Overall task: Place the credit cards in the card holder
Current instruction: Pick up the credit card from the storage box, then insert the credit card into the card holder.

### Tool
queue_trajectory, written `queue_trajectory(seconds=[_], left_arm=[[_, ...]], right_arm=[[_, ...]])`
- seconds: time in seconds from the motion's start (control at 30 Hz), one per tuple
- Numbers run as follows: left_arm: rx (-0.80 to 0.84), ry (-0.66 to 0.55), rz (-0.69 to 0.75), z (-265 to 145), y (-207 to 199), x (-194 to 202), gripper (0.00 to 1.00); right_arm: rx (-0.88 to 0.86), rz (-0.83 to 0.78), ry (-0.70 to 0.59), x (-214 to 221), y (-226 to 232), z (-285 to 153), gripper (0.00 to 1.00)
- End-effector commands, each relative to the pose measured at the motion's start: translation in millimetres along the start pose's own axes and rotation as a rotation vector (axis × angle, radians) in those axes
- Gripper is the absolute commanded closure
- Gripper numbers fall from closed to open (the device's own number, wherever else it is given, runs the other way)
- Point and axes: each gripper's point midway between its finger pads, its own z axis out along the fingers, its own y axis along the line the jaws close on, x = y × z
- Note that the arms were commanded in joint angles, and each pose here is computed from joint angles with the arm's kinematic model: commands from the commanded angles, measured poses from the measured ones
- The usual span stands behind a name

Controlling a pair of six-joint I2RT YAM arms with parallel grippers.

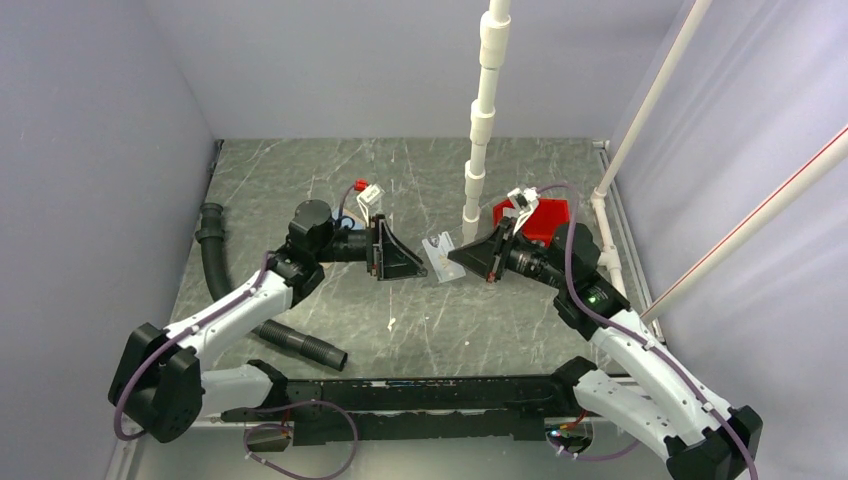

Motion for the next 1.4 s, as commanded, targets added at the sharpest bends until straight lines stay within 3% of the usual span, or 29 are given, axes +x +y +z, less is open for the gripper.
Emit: queue_trajectory(seconds=[0.0, 0.27, 0.47, 0.63, 0.73, 0.77, 0.8, 0.9, 0.93, 0.97, 1.03, 1.07, 1.13, 1.23, 1.37], left_arm=[[0.113, -0.103, 0.095, 12.1, -38.7, -27.7, 0.12], [0.190, -0.110, 0.083, 19.1, -52.0, -33.1, 0.51], [0.183, -0.134, 0.102, 15.5, -61.3, -40.5, 0.61], [0.162, -0.165, 0.127, 6.0, -64.5, -45.6, 0.75], [0.116, -0.190, 0.142, -5.7, -64.8, -51.5, 1.00], [0.089, -0.197, 0.138, -10.4, -61.8, -53.5, 1.00], [0.039, -0.203, 0.136, -16.6, -54.3, -56.1, 1.00], [-0.279, -0.228, 0.016, -55.7, -1.8, -68.4, 1.00], [-0.438, -0.203, -0.105, -77.1, 26.7, -56.5, 1.00], [-0.585, -0.203, -0.172, -102.3, 52.2, -52.9, 1.00], [-0.809, -0.180, -0.338, -150.1, 95.6, -36.4, 1.00], [-0.845, -0.165, -0.407, -166.5, 111.2, -28.9, 1.00], [-0.832, -0.192, -0.517, -192.6, 136.7, -23.9, 1.00], [-0.769, -0.304, -0.546, -215.1, 156.6, -35.9, 1.00], [-0.743, -0.375, -0.542, -222.3, 177.9, -55.6, 1.00]], right_arm=[[-0.220, -0.036, -0.133, -39.9, 51.0, -3.0, 1.00], [-0.277, -0.015, -0.156, -41.9, 62.5, -1.1, 1.00], [-0.257, -0.022, -0.135, -35.0, 60.8, 6.4, 1.00], [-0.240, -0.029, -0.115, -30.9, 58.7, 16.5, 1.00], [-0.221, -0.032, -0.084, -26.5, 55.6, 25.8, 1.00], [-0.201, -0.040, -0.071, -25.4, 53.5, 29.7, 1.00], [-0.152, -0.061, -0.057, -24.4, 47.2, 34.6, 0.93], [0.100, -0.093, -0.044, -28.4, 9.2, 46.0, 0.54], [0.177, -0.108, -0.046, -32.5, -1.1, 49.4, 0.44], [0.228, -0.139, -0.036, -30.6, -10.4, 54.6, 0.42], [0.271, -0.208, -0.041, -26.6, -19.8, 73.0, 0.40], [0.262, -0.235, -0.031, -23.2, -17.9, 85.2, 0.40], [0.238, -0.273, -0.019, -22.3, -12.5, 118.9, 0.40], [0.264, -0.321, 0.070, -2.8, -29.4, 173.9, 0.43], [0.309, -0.340, 0.191, 15.8, -63.2, 234.0, 0.59]])
